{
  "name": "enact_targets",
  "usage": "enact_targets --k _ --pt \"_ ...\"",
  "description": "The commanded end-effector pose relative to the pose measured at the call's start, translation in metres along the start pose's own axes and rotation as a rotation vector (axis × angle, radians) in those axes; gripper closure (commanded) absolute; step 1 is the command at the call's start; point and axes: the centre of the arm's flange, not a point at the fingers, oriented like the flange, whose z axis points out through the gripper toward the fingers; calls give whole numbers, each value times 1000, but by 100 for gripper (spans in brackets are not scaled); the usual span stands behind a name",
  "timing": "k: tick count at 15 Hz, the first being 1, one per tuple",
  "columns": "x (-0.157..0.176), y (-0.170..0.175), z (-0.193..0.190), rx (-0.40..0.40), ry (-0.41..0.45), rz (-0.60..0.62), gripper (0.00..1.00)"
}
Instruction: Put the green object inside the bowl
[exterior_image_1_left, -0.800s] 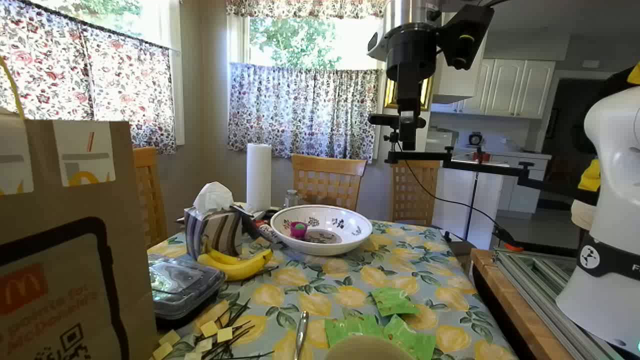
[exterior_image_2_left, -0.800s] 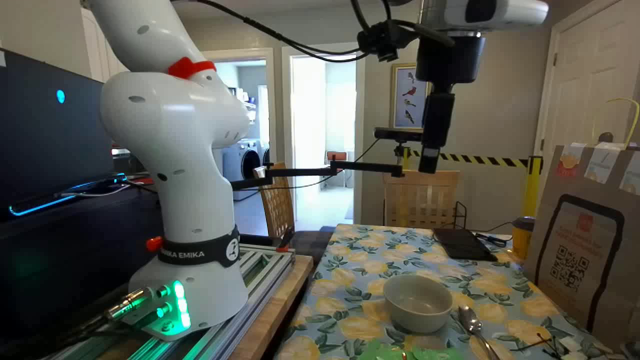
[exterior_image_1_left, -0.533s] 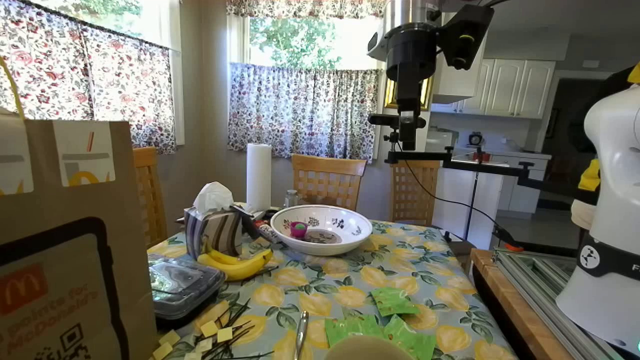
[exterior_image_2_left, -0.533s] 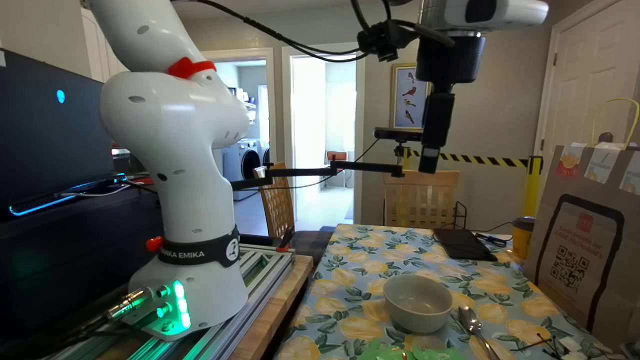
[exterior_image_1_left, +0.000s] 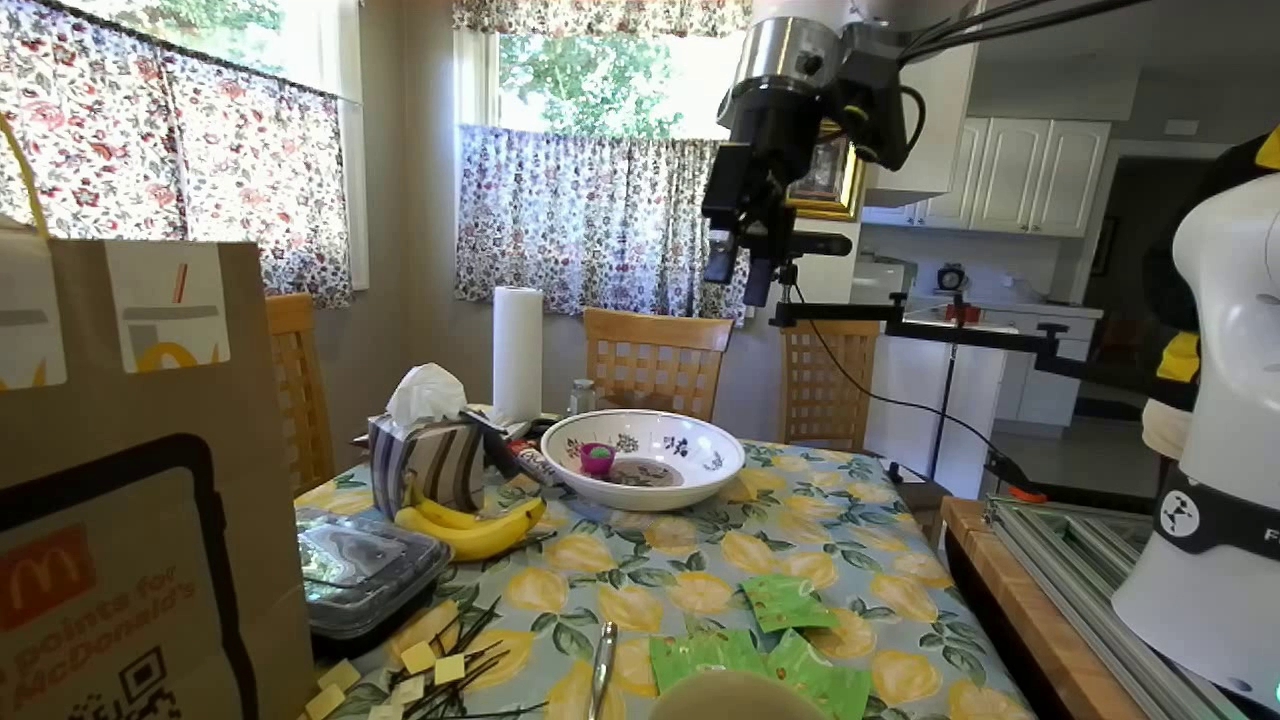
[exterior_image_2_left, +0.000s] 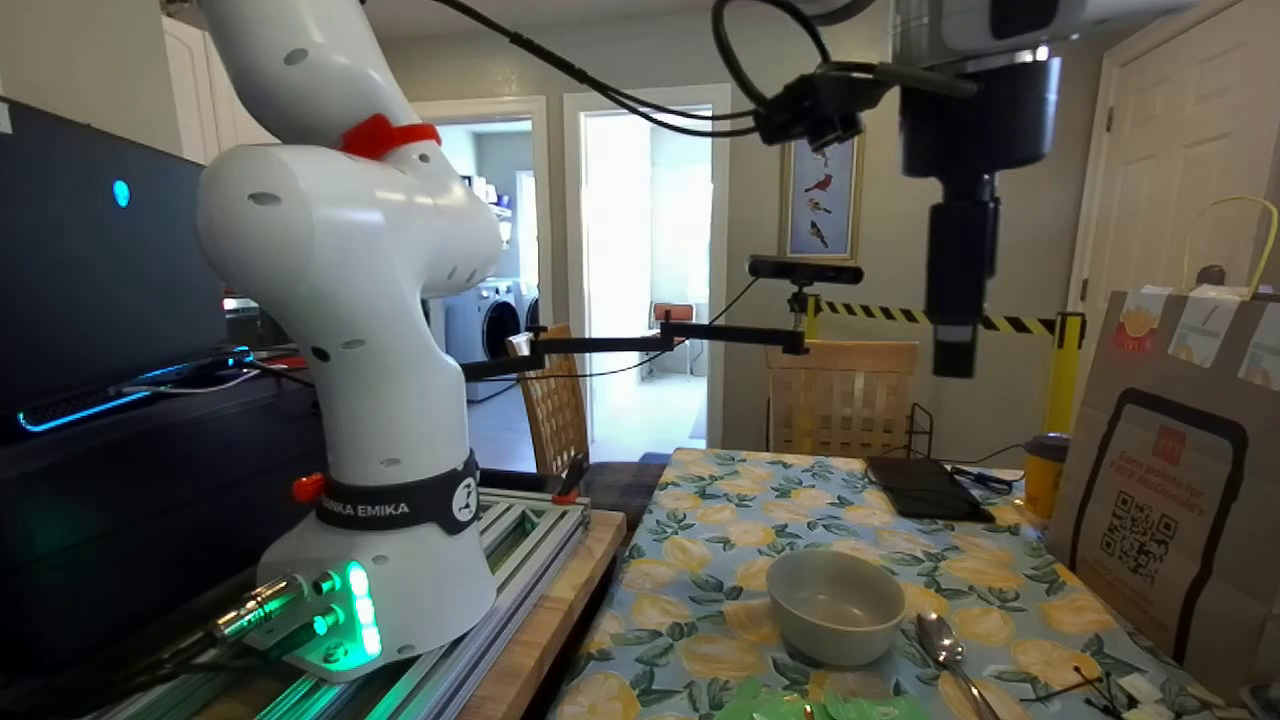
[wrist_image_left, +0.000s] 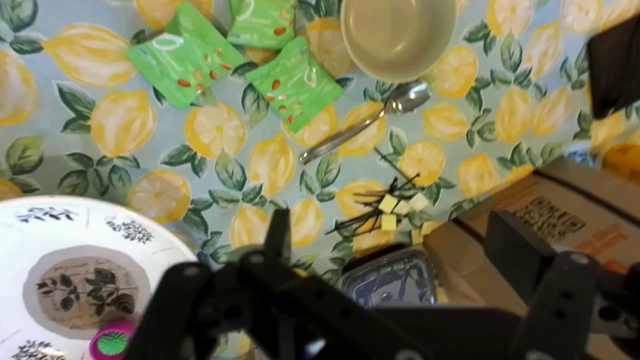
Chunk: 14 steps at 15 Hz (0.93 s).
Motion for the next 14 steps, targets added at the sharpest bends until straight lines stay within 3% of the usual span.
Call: enact_targets --k 1,4,9,14 --pt "46 33 49 19 85 184 0" --pt "61 53 90 -7 119 332 0" --pt "63 49 146 42 -102 498 0" --pt "59 38 187 -27 -162 529 0"
